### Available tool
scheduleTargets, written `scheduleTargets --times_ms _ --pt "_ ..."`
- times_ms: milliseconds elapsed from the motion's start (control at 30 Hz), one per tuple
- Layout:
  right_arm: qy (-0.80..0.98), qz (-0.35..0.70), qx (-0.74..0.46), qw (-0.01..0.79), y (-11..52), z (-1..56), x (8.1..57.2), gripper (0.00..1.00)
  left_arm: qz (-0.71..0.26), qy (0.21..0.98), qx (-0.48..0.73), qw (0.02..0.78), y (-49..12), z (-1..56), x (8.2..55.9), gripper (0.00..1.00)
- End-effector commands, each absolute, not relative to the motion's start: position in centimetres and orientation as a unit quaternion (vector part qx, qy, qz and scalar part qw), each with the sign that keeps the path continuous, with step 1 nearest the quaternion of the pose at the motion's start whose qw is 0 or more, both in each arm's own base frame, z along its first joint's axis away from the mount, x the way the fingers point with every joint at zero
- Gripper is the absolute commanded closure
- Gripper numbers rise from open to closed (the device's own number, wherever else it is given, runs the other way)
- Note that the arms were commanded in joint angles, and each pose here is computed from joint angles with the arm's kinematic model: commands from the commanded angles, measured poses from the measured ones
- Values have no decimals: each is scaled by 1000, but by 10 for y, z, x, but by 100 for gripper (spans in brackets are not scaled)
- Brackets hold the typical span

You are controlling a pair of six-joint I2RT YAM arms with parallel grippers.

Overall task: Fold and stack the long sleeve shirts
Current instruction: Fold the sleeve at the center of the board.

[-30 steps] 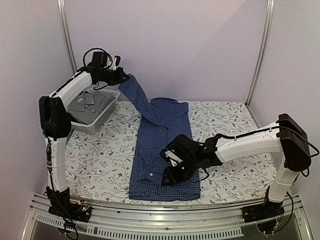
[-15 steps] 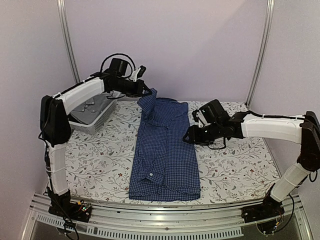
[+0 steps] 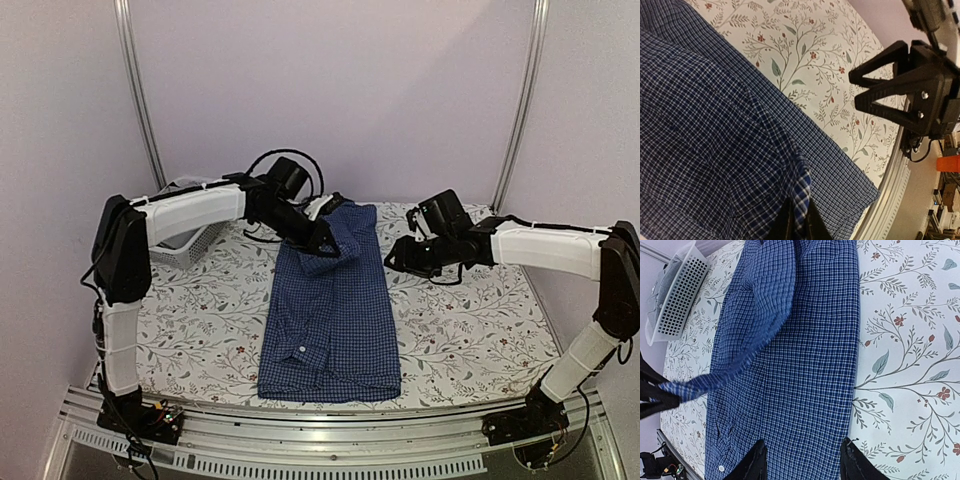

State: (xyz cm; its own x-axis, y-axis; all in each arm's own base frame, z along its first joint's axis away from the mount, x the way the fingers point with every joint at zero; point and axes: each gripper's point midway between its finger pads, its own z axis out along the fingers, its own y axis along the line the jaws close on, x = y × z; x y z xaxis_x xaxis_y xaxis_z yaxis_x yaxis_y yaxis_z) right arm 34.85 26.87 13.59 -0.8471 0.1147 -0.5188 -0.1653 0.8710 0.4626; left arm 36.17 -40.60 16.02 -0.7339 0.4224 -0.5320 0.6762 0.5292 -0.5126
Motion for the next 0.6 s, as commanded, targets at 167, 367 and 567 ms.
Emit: scheduleTargets --times_ms 167,367,567 --pt "931 238 -9 277 262 116 352 51 -328 866 362 105 -427 117 290 90" --pt "931 238 -9 276 262 114 352 52 -334 860 371 107 -446 117 274 90" --pt "932 234 -7 276 259 113 351 51 -334 862 367 105 -456 112 269 89"
